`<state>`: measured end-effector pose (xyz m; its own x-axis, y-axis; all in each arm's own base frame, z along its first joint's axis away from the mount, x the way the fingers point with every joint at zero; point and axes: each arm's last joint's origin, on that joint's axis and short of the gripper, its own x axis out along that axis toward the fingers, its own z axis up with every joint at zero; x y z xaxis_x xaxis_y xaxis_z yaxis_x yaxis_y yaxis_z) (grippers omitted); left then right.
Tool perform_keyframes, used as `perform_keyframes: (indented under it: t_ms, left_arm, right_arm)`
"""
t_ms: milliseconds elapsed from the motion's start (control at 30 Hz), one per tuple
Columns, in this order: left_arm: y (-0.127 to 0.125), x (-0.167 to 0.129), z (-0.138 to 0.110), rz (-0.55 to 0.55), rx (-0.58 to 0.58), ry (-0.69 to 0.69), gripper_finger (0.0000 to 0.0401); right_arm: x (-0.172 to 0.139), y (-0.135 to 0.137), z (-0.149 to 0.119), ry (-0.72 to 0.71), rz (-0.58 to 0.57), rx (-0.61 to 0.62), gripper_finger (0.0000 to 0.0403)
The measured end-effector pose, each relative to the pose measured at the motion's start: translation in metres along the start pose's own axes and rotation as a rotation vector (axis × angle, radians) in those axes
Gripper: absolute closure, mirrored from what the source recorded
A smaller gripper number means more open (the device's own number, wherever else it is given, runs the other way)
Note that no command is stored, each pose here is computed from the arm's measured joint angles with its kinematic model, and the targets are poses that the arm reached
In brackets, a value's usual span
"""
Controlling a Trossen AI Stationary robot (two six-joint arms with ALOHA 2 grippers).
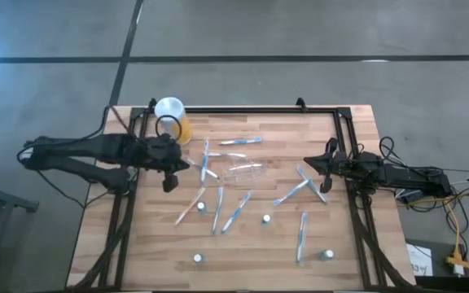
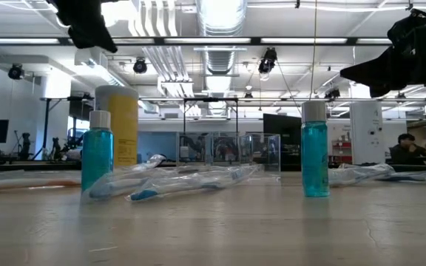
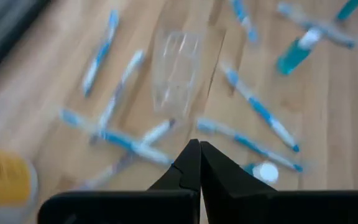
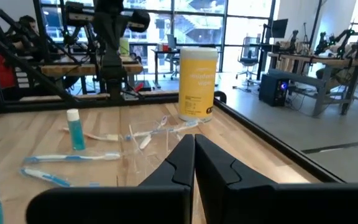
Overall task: Pick & Place toothbrushing station
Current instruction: Put the mouthwash into the middle section of the transparent organizer
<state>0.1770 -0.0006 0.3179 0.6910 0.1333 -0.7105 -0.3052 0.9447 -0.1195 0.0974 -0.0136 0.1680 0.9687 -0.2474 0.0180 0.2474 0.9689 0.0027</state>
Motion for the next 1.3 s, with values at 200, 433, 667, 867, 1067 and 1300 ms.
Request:
perform_keyframes:
  t_ms: [200,433,667,867,1067,1300]
  left_arm:
    - [-0.014,0.016,0.005,0.009,-0.066,0.109,0.0382]
    - [-0.055,0.044,0.009,-0.074,0.062,0.251,0.0317]
    - [-0.087,0.057,0.028,-0.050,0.095,0.348,0.0218]
    - [-0.097,0.076,0.037,-0.016,0.046,0.413,0.0156]
    - [-0.097,0.094,0.032,0.087,-0.100,0.493,0.0157]
    - [-0.095,0.097,0.026,0.135,-0.160,0.558,0.0175]
  right_arm:
    - [0.001,0.000,-0.001,0.011,0.001,-0.001,0.0394]
    - [0.001,0.000,0.001,-0.007,0.000,0.081,0.0394]
    - [0.000,0.000,0.005,-0.052,0.000,0.103,0.0394]
    - [0.001,0.000,0.002,-0.020,-0.001,0.074,0.0394]
    - [0.003,0.000,-0.001,0.019,-0.002,0.046,0.0394]
    - [0.003,0.000,-0.002,0.026,-0.002,0.037,0.0394]
